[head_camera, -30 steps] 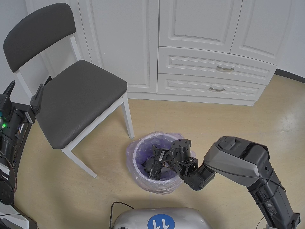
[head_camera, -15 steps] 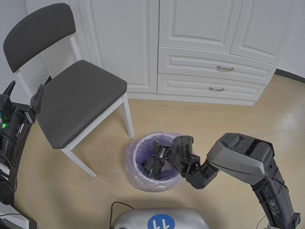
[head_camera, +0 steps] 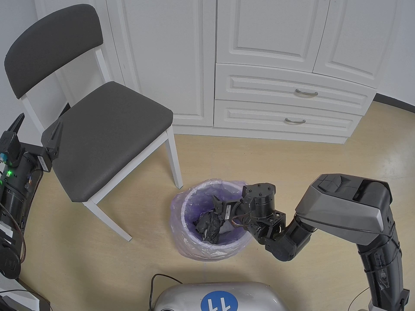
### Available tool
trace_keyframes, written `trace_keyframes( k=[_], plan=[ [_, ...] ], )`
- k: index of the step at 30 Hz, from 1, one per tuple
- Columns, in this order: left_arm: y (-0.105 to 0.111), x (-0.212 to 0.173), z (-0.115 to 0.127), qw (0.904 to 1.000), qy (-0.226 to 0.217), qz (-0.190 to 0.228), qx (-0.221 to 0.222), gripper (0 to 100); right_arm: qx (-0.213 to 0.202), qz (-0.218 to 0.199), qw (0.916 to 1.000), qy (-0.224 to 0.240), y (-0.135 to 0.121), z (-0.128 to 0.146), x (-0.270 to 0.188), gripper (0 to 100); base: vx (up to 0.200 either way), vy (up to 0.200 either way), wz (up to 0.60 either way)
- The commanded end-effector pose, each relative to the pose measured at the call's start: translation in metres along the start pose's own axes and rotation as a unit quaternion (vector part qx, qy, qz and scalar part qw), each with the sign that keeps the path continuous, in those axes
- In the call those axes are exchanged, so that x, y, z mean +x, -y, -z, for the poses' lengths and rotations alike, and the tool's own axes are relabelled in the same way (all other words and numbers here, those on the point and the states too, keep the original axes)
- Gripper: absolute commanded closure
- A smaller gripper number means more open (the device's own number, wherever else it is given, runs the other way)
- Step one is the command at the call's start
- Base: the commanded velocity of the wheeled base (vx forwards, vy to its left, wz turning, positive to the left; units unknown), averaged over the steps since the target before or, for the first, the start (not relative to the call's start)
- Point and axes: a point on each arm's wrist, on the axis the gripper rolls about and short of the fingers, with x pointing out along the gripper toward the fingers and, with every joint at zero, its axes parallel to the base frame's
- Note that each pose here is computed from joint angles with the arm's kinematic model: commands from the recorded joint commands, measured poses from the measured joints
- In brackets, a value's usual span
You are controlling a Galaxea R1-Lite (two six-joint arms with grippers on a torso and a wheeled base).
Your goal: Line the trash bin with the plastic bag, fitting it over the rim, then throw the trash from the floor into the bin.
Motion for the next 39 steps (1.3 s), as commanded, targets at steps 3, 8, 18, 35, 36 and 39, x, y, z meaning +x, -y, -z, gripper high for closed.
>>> trace_keyframes(
  k=[3,8,18,35,36,39],
  plan=[
    [0.013,-0.001,0.006,0.9994,-0.013,0.031,-0.006,0,-0.06,-0.01,0.9978,0.028,0.002,0.001,-0.016,0,0.0,0.0,0.0],
    [0.026,-0.005,0.013,0.9973,-0.032,0.065,-0.015,0,-0.119,-0.002,0.9924,0.03,0.007,-0.001,-0.031,0,0.0,0.0,0.0],
    [0.042,-0.006,0.038,0.9913,-0.087,0.098,-0.007,0,-0.266,0.082,0.9564,0.09,0.069,-0.035,-0.057,0,0.0,0.0,0.0],
    [0.04,-0.023,0.038,0.9828,-0.108,0.099,-0.113,0,-0.187,0.271,0.9232,0.198,0.183,-0.149,-0.16,0,0.0,0.0,0.0],
    [0.037,-0.023,0.033,0.983,-0.096,0.093,-0.126,0,-0.177,0.276,0.9216,0.208,0.185,-0.153,-0.168,0,0.0,0.0,0.0],
    [0.024,-0.031,0.011,0.9835,-0.047,0.082,-0.154,0,-0.125,0.276,0.92,0.249,0.182,-0.166,-0.193,0,0.0,0.0,0.0]
  ],
)
